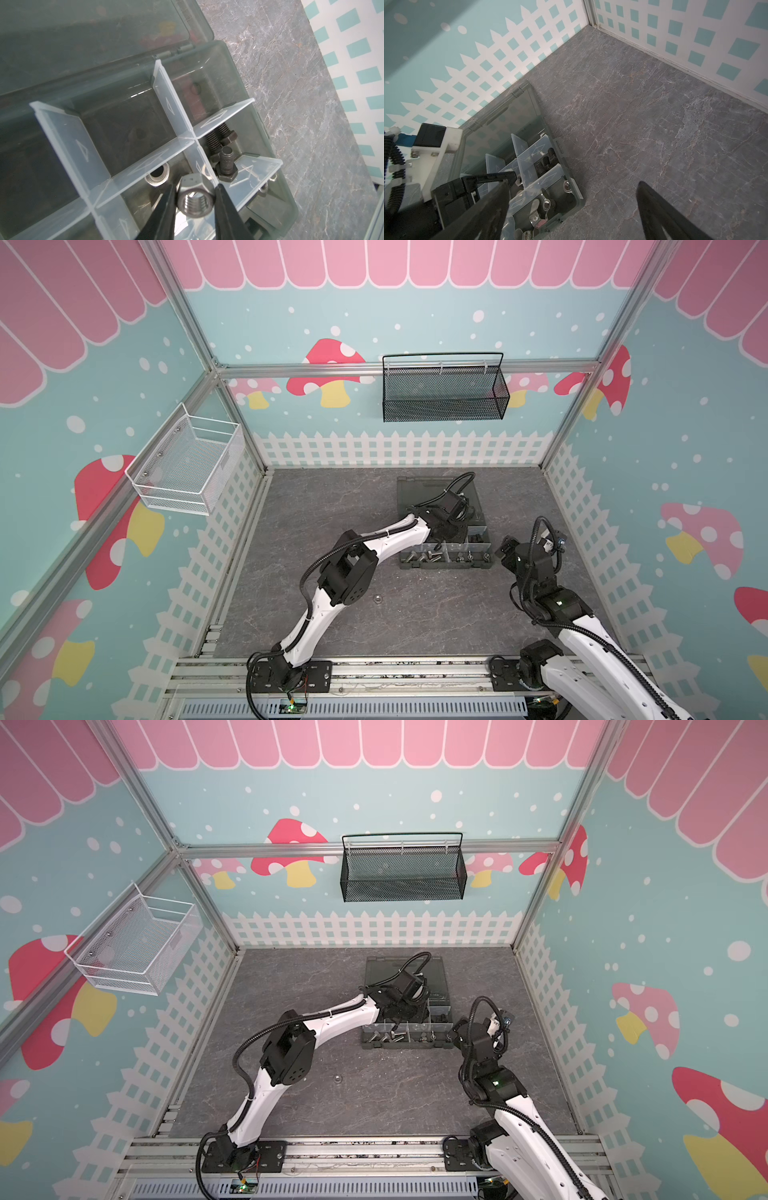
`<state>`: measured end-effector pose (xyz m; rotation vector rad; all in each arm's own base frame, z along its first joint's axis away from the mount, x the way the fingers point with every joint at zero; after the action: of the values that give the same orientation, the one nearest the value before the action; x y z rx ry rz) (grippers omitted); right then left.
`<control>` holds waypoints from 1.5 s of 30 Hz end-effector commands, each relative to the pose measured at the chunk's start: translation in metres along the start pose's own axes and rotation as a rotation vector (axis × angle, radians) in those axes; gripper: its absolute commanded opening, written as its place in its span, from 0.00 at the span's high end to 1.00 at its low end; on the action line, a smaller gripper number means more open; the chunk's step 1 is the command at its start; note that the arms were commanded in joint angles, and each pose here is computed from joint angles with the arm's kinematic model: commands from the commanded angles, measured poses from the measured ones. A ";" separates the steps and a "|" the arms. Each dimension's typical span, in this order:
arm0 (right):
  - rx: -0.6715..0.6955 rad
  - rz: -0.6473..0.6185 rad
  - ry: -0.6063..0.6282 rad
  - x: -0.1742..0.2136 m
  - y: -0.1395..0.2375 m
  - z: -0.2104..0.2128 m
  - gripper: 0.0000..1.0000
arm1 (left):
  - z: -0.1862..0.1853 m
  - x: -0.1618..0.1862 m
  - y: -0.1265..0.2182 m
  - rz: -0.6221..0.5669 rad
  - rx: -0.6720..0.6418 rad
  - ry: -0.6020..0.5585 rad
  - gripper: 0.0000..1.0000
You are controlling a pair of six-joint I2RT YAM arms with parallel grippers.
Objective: Sort the screws and nuts into containers
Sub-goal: 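Open the left gripper to drop the nut into the nut compartment, then move the open left gripper back down over the last silver nut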
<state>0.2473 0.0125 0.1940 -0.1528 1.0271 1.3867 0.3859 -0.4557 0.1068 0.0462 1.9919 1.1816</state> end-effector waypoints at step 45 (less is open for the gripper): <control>0.008 0.006 -0.013 0.002 -0.005 0.002 0.03 | 0.070 0.181 0.198 0.097 -0.389 0.183 0.27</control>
<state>0.2493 0.0137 0.1901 -0.1489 1.0458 1.3907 0.2517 -0.2383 0.1384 -0.1552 1.8660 1.5832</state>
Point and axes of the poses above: each gripper's point midway between its finger pads, its own y axis back along the fingers, its own z axis along the line the jaws close on, x = y × z, the point moved 3 cm from there along y, back along the fingers, and after that the axes turned 15 degrees about -y, right-handed, at the moved point
